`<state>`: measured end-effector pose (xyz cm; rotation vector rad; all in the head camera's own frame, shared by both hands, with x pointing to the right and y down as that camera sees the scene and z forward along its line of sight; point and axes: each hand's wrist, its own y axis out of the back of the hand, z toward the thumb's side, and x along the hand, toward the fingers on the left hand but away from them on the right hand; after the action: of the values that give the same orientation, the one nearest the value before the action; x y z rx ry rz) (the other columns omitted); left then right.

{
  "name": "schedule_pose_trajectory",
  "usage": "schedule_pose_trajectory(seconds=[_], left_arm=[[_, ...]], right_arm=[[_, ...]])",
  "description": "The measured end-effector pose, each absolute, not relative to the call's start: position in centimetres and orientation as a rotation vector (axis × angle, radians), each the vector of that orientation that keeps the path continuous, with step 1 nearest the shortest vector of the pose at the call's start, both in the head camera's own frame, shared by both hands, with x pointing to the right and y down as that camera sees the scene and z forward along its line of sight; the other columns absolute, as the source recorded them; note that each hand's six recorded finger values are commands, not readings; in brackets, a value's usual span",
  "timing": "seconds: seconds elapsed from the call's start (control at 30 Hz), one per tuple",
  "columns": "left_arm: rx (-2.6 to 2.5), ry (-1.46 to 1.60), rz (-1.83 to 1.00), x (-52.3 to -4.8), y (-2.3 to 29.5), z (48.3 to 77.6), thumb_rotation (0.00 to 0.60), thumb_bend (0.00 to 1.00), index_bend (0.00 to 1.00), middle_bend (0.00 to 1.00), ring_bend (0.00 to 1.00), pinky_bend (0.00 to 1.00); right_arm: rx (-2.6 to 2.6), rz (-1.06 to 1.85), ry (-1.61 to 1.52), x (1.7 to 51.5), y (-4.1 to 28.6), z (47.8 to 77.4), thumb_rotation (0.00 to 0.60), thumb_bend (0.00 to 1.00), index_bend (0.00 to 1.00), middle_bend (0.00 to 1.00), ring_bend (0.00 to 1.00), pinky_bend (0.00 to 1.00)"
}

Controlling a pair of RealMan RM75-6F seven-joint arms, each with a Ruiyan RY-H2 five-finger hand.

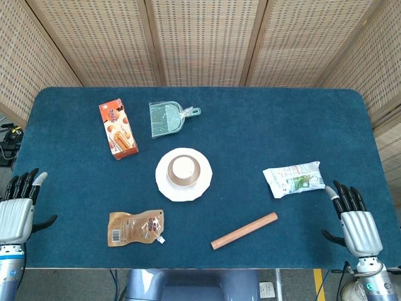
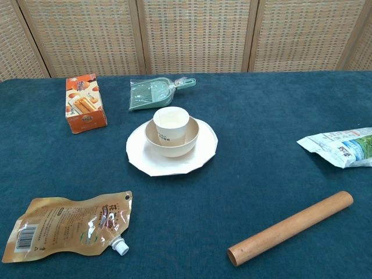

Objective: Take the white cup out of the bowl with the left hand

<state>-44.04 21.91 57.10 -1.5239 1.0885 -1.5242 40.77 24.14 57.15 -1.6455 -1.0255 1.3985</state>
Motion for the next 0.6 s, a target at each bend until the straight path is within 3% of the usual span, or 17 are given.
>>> schedule_pose_trajectory(seconds=[0.6], left_arm=[[-1.561,1.075,-1.503,-43.24,21.42,57.45,0.6,0.05,0.07,0.0,0.0,0.0]], right_arm=[[-1.651,1.381,-1.057,40.86,23.83,56.59,0.6,0.13,0.0,0.0,0.0,0.0]])
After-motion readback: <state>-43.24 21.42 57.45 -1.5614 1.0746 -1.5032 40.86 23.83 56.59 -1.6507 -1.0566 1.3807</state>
